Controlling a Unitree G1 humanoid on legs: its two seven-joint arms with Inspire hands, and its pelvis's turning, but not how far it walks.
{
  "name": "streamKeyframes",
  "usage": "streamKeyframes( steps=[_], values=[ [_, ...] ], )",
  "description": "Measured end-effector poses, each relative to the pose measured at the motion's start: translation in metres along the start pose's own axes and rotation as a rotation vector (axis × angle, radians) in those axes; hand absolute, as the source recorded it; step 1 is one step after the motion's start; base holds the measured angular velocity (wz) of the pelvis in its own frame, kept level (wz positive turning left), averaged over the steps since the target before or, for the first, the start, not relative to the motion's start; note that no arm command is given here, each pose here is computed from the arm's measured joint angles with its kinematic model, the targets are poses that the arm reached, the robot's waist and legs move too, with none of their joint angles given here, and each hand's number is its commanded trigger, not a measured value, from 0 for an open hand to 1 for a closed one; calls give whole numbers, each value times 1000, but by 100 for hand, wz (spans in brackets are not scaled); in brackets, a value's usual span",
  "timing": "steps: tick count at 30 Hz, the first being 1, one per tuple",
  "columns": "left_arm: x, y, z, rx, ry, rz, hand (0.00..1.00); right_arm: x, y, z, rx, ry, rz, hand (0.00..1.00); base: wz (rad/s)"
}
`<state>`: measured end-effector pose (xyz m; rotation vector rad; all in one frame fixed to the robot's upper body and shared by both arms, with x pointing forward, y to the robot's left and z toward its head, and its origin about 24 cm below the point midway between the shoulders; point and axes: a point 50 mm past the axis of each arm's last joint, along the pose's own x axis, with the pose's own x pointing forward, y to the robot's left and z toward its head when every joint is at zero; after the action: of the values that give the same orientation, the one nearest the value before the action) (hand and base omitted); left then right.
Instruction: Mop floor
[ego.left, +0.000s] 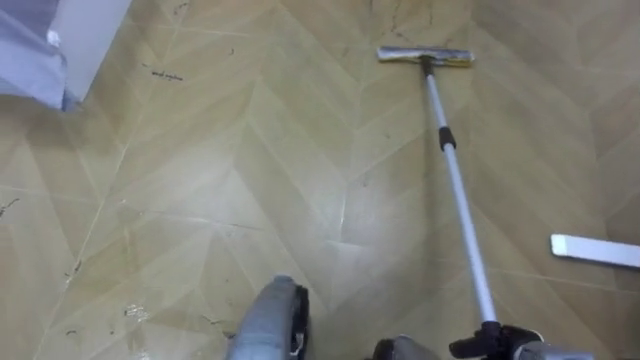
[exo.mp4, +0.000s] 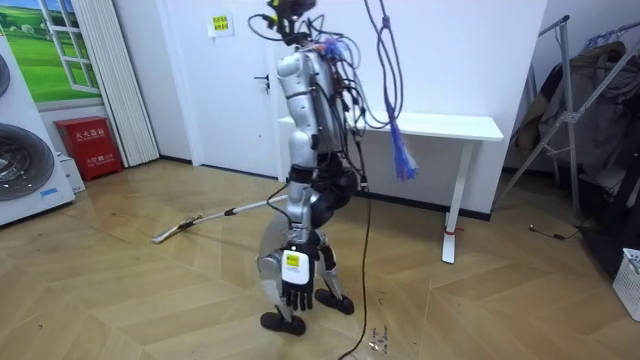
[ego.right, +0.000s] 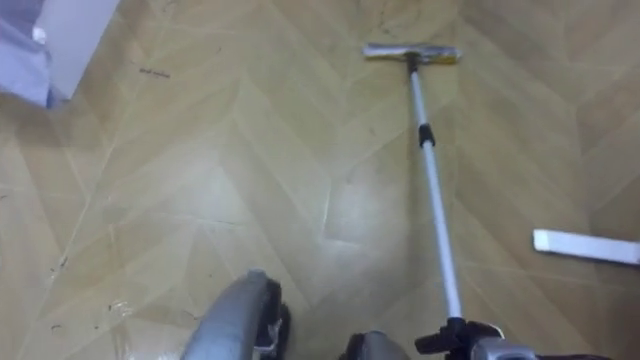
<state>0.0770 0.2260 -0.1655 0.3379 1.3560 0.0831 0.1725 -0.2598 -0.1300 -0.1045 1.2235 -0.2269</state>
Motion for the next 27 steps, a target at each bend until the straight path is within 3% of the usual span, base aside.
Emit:
streamKeyframes(
  steps=[2,8,15,20,27],
  values=[
    [0,0,4,-1,-7,-12,0,1,-5,-14,23,23,-10,100,11],
    [-1,3,16,-5,-65,22,0,-11,-54,-108,-35,258,-171,100,0],
    [-1,0,12,-12,-59,48,0,-22,-23,-168,-53,409,-139,100,0],
    [-2,-7,-9,-35,5,28,0,-14,-22,-142,-100,371,-154,100,-5],
    [-3,-5,-15,-34,18,52,0,-3,-34,-22,-129,92,-234,100,-5]
  ],
)
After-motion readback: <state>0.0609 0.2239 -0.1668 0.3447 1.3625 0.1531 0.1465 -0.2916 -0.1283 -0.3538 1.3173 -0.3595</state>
